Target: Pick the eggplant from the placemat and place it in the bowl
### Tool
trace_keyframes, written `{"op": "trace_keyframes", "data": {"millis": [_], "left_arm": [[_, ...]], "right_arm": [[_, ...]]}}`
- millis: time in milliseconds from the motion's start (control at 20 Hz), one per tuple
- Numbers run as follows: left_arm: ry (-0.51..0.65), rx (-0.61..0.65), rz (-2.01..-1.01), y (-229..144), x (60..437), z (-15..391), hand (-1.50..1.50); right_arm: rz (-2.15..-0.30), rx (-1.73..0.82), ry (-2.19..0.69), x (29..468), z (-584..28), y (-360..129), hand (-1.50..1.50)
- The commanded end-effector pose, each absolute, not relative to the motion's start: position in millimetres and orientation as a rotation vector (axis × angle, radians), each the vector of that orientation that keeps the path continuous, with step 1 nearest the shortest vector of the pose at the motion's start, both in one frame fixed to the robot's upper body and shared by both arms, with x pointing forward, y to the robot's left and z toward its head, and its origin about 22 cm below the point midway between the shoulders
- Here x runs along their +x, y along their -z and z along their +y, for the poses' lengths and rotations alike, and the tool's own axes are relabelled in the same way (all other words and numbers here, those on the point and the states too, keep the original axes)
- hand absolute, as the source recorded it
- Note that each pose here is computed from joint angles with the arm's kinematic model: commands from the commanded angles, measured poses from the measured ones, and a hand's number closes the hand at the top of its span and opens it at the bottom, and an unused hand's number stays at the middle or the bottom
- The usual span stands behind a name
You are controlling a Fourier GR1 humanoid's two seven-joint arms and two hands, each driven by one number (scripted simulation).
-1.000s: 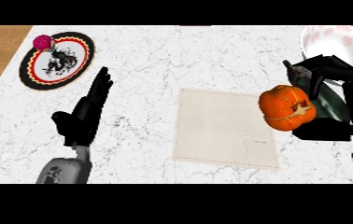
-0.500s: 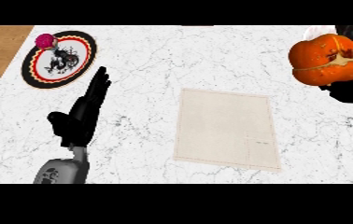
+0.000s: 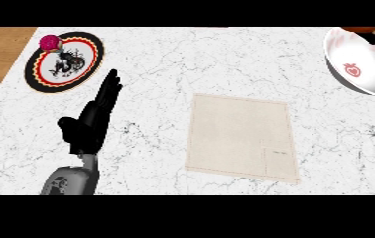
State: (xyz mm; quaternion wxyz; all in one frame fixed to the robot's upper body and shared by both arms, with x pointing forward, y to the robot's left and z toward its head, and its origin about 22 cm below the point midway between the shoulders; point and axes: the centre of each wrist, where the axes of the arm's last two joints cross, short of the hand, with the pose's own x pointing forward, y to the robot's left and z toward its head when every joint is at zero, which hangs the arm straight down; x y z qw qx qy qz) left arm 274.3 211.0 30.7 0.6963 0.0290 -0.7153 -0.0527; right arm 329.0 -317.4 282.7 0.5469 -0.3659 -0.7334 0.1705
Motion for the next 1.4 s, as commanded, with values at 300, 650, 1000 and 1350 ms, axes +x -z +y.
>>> {"op": "trace_keyframes", "data": {"millis": [300, 650, 1000, 1350], "left_arm": [[0.124, 0.054, -1.592, -42, 280, 210, 0.00], [0.135, 0.027, -1.605, -36, 280, 228, 0.00], [0.143, 0.043, -1.616, -36, 279, 215, 0.00], [0.149, 0.012, -1.618, -41, 290, 185, 0.00]], "right_arm": [[-1.536, -1.165, -0.552, 379, -372, -226, 1.50], [-1.445, -1.212, -0.500, 390, -427, -184, 1.50], [-1.358, -1.242, -0.526, 379, -469, -156, 1.50], [-1.304, -0.950, -0.477, 366, -490, -136, -1.50]]}}
